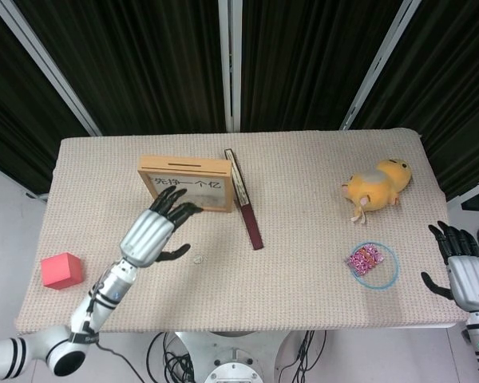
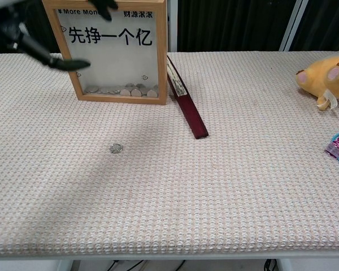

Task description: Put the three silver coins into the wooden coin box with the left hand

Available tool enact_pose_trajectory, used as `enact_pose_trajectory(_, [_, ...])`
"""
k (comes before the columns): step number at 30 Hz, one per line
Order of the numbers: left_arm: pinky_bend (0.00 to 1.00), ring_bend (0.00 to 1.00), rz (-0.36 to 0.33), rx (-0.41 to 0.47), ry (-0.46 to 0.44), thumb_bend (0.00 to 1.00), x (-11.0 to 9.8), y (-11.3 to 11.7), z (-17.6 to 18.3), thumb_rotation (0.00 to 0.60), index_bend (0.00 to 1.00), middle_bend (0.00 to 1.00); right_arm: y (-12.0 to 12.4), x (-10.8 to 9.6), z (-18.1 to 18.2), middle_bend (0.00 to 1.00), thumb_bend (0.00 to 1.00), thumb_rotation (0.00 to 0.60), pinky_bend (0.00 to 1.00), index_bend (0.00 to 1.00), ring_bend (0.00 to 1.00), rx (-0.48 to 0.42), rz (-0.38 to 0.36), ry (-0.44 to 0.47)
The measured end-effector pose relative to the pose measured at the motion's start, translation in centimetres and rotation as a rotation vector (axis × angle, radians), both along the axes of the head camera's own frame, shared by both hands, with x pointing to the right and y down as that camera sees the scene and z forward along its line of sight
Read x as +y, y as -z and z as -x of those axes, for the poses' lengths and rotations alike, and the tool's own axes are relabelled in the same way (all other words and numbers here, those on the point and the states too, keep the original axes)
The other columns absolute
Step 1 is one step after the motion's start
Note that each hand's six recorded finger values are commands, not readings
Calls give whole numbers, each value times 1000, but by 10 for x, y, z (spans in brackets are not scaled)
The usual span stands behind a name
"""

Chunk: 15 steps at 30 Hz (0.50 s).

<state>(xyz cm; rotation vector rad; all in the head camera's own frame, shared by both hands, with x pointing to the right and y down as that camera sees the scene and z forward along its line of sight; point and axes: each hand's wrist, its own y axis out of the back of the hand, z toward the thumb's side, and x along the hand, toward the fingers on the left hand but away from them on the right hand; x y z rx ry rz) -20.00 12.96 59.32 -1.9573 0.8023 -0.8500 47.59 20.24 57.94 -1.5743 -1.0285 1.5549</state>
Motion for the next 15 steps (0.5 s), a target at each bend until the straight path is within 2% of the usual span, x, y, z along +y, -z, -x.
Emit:
enact_pose_trajectory(3, [18,51,0,-41,-22,240,22,-18,10,600,240,239,4,1,1,0,227,600,0,0,0,1,-9,1])
enact_pose_trajectory(10, [18,51,-61,-167,-80,240,49,-70,26,600,231,235,8,5,-4,0,227,600,0,0,0,8,-14,-13])
enact_pose_trajectory(15, [18,51,-58,-194,-97,241,67,-105,19,600,237,233,9,7,-7,0,227,600,0,0,0,11,-14,-21])
